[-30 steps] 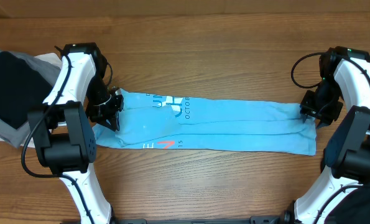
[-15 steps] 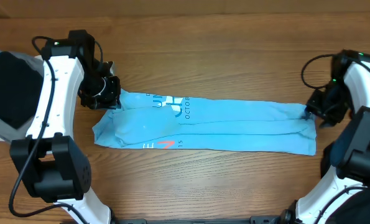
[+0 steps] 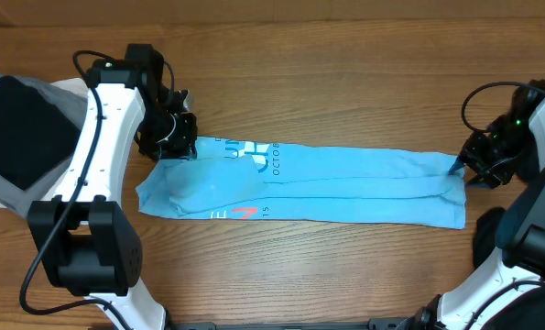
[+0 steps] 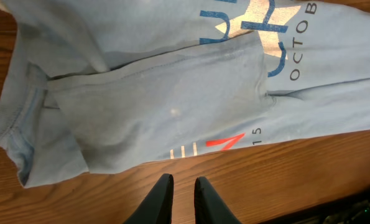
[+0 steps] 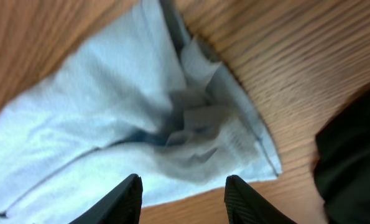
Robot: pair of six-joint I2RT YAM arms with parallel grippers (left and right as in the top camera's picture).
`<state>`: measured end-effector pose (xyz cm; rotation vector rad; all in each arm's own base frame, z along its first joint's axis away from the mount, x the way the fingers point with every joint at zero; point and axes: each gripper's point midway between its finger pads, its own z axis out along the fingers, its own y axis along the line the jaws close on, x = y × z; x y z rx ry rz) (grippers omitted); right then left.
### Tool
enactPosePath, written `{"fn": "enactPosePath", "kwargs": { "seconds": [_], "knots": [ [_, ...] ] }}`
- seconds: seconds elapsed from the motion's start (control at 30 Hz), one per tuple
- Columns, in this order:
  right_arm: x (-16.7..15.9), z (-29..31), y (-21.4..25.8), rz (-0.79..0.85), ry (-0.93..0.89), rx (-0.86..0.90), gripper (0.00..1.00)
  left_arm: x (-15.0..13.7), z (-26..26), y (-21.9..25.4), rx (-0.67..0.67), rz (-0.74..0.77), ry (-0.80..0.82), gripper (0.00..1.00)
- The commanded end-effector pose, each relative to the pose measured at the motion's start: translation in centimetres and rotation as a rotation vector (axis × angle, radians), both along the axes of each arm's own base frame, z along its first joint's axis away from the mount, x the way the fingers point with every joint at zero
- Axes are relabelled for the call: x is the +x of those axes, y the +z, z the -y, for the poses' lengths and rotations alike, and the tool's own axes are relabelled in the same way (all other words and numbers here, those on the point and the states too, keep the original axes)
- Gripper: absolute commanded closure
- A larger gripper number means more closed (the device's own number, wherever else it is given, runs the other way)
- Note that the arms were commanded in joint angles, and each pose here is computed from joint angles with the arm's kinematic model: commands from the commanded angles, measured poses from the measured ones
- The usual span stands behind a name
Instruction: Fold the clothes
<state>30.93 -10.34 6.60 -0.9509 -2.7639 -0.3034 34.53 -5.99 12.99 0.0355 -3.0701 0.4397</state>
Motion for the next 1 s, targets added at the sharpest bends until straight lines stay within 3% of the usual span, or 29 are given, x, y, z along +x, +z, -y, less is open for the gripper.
{"fn": "enactPosePath", "kwargs": {
  "seconds": [0.0, 0.17, 0.33, 0.47, 0.53, 0.6, 0.7, 0.8, 0.97],
  "knots": [
    [-1.1, 0.3, 0.2, -0.022, 0.04, -0.056, 0.5, -0.2, 0.5, 0.0, -0.017, -0.007, 0.001, 0.83],
    [-1.8, 0.6, -1.9, -0.029, 0.066, -0.083, 0.35, -0.2, 0.5, 0.0, -0.018, -0.008, 0.001, 0.76],
    [-1.3, 0.2, -4.6, 0.048, 0.161, -0.062, 0.32, -0.6, 0.6, 0.1, -0.02, -0.022, 0.002, 0.73],
    [-0.3, -2.0, -5.4, 0.149, 0.205, 0.056, 0.32, -0.6, 0.6, 0.1, -0.019, -0.022, 0.001, 0.73],
    [-0.5, -2.8, -5.5, 0.164, 0.218, 0.1, 0.38, -0.6, 0.6, 0.1, -0.019, -0.022, 0.002, 0.72],
    [-0.8, -2.9, -5.7, 0.155, 0.217, 0.106, 0.49, -0.6, 0.6, 0.1, -0.019, -0.022, 0.002, 0.72],
    [-0.8, -3.0, -5.7, 0.155, 0.216, 0.107, 0.76, -0.6, 0.6, 0.1, -0.019, -0.022, 0.001, 0.71],
    [-0.8, -2.9, -5.7, 0.155, 0.216, 0.107, 0.94, -0.6, 0.6, 0.1, -0.019, -0.025, 0.001, 0.7],
    [-0.3, -2.3, -5.4, 0.167, 0.209, 0.086, 0.96, -0.9, 0.6, 0.1, -0.019, -0.038, 0.001, 0.7]
  ]
}}
